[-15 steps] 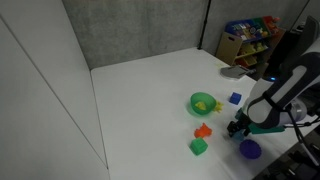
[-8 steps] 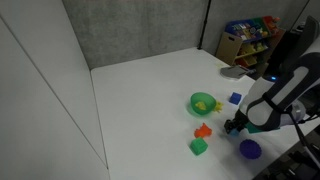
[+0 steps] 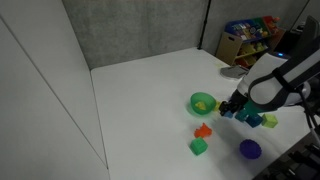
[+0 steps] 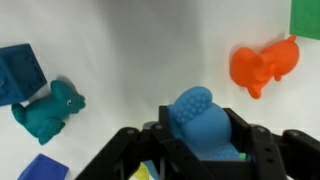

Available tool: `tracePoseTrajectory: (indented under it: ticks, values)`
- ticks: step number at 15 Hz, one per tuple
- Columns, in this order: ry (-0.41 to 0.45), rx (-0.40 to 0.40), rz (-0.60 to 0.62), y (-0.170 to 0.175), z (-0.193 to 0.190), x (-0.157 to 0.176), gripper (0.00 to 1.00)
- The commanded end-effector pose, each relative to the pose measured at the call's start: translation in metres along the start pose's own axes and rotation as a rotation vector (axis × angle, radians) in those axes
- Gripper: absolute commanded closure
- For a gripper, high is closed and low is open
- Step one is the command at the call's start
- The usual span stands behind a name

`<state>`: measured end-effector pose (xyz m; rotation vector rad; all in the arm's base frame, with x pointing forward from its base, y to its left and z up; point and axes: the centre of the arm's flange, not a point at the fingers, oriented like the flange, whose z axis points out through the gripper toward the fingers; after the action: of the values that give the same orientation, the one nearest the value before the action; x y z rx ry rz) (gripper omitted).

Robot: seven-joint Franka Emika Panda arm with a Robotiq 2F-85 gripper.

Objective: Pick up the light blue toy from the table and put it in the green bowl

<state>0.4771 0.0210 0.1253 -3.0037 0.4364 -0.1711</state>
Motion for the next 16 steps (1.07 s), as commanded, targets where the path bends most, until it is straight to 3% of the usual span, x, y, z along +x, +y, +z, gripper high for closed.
tracePoseTrajectory:
  ticks: [1, 9, 10, 11, 14, 16]
  values:
    - [0.035, 0.028, -0.062, -0.020, -0.042, 0.024, 0.69]
    - [0.146, -0.011, -0.114, -0.071, -0.065, 0.093, 0.69]
    - [0.156, -0.018, -0.117, -0.072, -0.069, 0.097, 0.19]
    - [0.167, -0.024, -0.121, -0.072, -0.072, 0.101, 0.18]
    - [0.186, -0.028, -0.143, -0.074, -0.084, 0.105, 0.00]
    - [0.194, -0.016, -0.153, -0.075, -0.096, 0.104, 0.00]
